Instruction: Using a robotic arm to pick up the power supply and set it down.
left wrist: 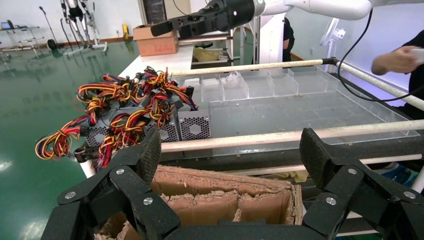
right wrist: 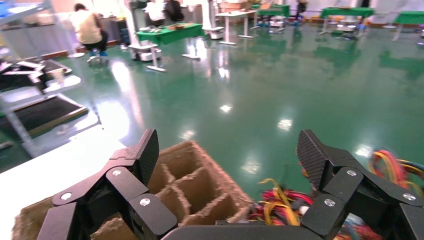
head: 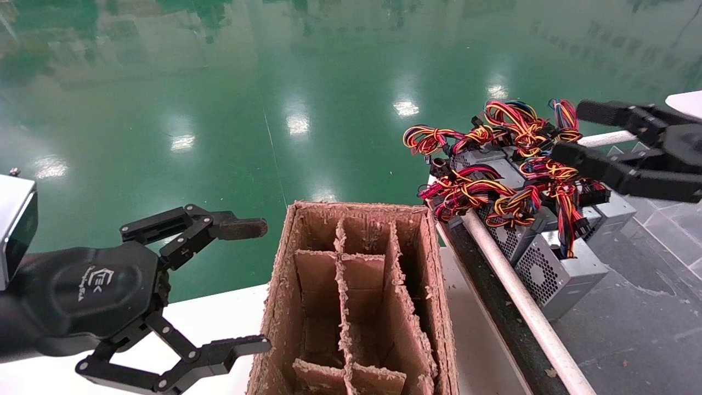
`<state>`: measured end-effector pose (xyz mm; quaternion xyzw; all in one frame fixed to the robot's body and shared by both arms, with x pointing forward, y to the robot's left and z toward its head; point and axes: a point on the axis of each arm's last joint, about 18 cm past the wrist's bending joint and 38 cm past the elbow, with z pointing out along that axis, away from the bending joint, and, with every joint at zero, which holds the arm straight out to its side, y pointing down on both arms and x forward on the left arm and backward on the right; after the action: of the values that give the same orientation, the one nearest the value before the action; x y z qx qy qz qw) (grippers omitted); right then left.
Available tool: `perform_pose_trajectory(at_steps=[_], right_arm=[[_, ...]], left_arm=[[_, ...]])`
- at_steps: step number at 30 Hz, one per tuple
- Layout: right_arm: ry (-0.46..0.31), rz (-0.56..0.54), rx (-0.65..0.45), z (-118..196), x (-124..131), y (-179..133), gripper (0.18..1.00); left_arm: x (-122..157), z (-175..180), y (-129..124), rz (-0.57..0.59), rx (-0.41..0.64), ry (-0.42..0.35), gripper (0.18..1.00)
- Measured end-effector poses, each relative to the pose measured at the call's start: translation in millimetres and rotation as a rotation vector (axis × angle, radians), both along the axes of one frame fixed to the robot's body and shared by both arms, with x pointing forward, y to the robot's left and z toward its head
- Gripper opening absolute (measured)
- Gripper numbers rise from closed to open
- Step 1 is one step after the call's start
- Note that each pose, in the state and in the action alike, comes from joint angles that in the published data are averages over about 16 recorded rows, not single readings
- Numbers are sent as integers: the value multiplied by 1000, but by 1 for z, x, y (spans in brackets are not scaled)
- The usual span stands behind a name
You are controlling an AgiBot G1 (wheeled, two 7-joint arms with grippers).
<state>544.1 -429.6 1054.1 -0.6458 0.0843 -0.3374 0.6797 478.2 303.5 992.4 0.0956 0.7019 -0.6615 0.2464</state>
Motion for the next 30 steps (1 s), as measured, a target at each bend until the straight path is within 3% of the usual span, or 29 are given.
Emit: perform_pose_trajectory(at_steps=[13,30], right_arm=[[-16,131,-70,-18,-11,45,999],[-53,278,-157,-43,-40,96,1001]], left_arm=[[0,0,0,0,0,0,1001],[0,0,0,0,0,0,1001]])
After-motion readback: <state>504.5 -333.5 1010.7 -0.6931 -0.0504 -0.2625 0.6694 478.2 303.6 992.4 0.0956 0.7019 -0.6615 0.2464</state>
